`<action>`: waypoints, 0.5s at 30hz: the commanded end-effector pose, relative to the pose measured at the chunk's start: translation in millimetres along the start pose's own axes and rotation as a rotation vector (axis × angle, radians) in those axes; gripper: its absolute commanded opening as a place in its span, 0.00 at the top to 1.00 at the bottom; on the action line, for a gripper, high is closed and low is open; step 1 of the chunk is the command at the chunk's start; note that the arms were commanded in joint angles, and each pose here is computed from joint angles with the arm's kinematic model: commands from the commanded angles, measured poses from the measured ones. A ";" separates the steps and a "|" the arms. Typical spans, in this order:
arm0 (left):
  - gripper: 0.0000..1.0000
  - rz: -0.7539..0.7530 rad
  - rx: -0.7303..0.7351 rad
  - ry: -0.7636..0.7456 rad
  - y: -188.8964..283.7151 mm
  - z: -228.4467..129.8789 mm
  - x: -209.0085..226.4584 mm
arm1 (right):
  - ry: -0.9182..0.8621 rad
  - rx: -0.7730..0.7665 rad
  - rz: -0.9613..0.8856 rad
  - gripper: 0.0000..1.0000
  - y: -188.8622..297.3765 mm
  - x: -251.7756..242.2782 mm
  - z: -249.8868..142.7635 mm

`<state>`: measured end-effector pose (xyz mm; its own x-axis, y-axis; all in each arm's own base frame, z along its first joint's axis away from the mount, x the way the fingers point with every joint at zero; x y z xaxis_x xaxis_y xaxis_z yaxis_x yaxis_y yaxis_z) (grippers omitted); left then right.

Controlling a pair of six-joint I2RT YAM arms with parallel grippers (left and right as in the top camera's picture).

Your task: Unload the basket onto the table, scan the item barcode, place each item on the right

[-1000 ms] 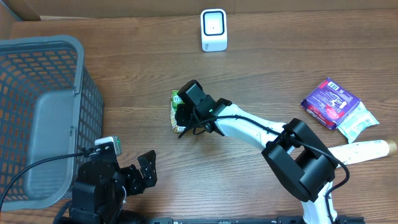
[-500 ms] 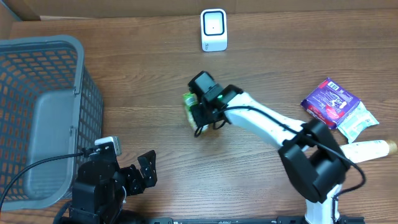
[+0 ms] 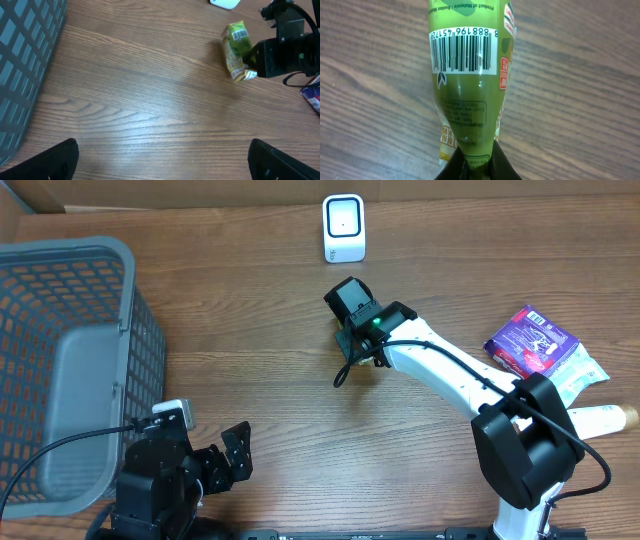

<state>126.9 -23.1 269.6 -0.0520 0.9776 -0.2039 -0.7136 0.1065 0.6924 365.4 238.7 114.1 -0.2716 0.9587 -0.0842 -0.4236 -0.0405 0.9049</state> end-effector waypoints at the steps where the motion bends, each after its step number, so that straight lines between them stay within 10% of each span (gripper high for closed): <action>1: 0.00 0.009 -0.011 -0.002 1.3 0.7 1.4 | -0.034 -0.064 0.014 0.96 10.1 1.6 17.8; 15: 0.00 0.009 -0.011 -0.002 1.3 0.7 1.4 | -0.076 -0.228 0.379 0.96 131.7 -12.4 40.7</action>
<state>126.9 -23.1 269.6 -0.0520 0.9776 -0.2039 -0.7136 0.1065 0.6924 355.2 238.2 184.9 -0.3138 0.9251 0.2139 -0.4034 -0.3338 0.8520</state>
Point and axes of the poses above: each gripper's point midway between its finger pads, its own y axis back along the fingers, its own x axis along the line the jaws close on, z = x × y, the point moved 5 cm from there along y, back along the fingers, and after that the axes turned 8 degrees about -y, right-handed, at the moved point
